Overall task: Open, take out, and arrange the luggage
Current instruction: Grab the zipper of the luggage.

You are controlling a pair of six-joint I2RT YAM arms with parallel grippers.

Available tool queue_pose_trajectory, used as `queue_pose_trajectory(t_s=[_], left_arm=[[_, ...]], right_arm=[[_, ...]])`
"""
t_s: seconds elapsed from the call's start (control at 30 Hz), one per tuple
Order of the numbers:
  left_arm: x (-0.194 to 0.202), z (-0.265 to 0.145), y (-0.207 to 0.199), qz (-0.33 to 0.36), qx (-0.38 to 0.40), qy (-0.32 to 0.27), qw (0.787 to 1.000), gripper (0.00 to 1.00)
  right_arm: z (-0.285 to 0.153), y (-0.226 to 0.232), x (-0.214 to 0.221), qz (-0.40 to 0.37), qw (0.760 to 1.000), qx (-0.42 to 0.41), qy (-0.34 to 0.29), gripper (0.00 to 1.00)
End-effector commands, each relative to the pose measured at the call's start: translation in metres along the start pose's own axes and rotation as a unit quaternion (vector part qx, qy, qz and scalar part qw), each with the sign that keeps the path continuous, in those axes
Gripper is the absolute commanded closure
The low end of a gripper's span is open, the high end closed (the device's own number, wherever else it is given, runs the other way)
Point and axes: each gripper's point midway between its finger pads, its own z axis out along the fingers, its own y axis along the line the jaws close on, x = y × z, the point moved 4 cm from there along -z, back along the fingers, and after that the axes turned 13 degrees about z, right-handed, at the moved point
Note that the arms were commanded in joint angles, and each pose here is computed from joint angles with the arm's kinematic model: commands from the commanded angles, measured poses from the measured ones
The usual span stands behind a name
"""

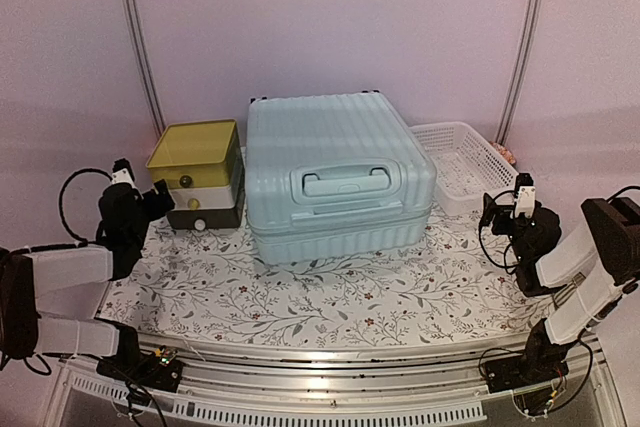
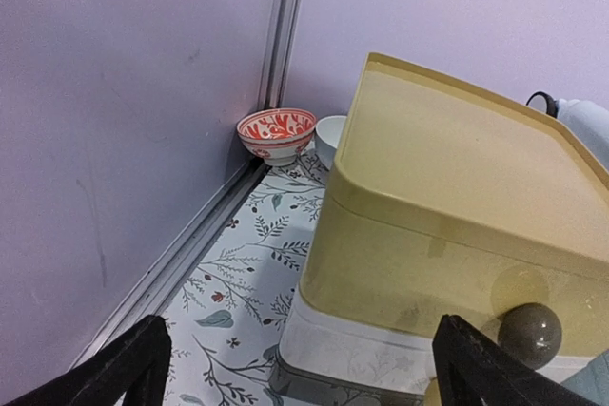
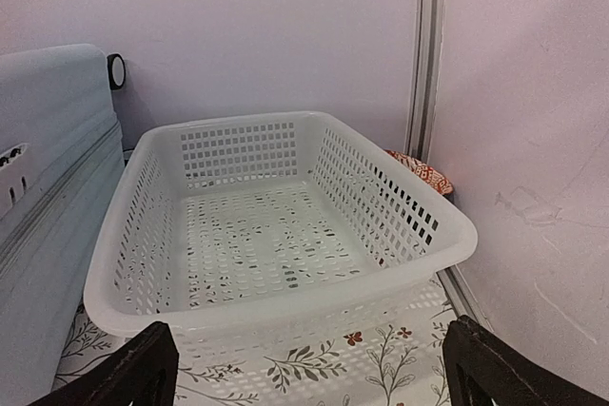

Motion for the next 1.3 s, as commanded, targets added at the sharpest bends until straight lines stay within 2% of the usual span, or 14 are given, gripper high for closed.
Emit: queue_pose_trajectory(t_s=[0.0,0.07,0.17,0.27,0.37,0.47,0.6,0.77,0.9,1.07,1.27], left_arm=[[-0.006,-0.008,0.011,-0.029,-0.024,-0.001,0.999,0.02],[-0.005,-0.016,0.008,-0.051,-0.003,-0.001,0.999,0.02],[-0.018,-0.031,-0.011,-0.079,0.089,-0.008,0.993,0.02],[-0.028,-0.045,-0.022,-0.124,0.148,-0.009,0.981,0.02],[-0.038,-0.055,-0.033,-0.127,0.202,-0.004,0.971,0.02],[-0.042,-0.064,-0.040,-0.135,0.239,0.000,0.962,0.02],[-0.045,-0.073,-0.037,-0.167,0.250,0.002,0.954,0.02],[-0.060,-0.090,-0.056,-0.161,0.341,-0.010,0.926,0.03],[-0.061,-0.097,-0.068,-0.160,0.392,0.007,0.906,0.03],[-0.058,-0.102,-0.091,-0.170,0.457,0.034,0.873,0.02],[-0.067,-0.112,-0.129,-0.130,0.516,0.036,0.846,0.02]], right_arm=[[0.000,0.000,-0.009,0.007,1.000,0.002,-0.016,0.01],[0.000,0.000,-0.009,0.007,1.000,0.001,-0.017,0.01],[-0.004,0.002,-0.010,0.005,1.000,-0.003,-0.023,0.01],[-0.012,0.005,-0.016,-0.003,0.999,0.005,-0.042,0.01],[-0.014,0.003,-0.023,0.001,0.999,0.026,-0.047,0.01],[-0.005,0.005,-0.029,0.008,0.999,0.043,-0.004,0.01],[0.009,0.003,-0.029,0.073,0.991,0.084,0.075,0.01],[0.011,0.012,-0.044,0.139,0.980,0.086,0.116,0.01],[0.012,0.047,-0.064,0.176,0.972,-0.013,0.158,0.01],[0.007,0.080,-0.091,0.193,0.960,-0.121,0.164,0.01],[0.011,0.115,-0.105,0.204,0.929,-0.241,0.192,0.01]])
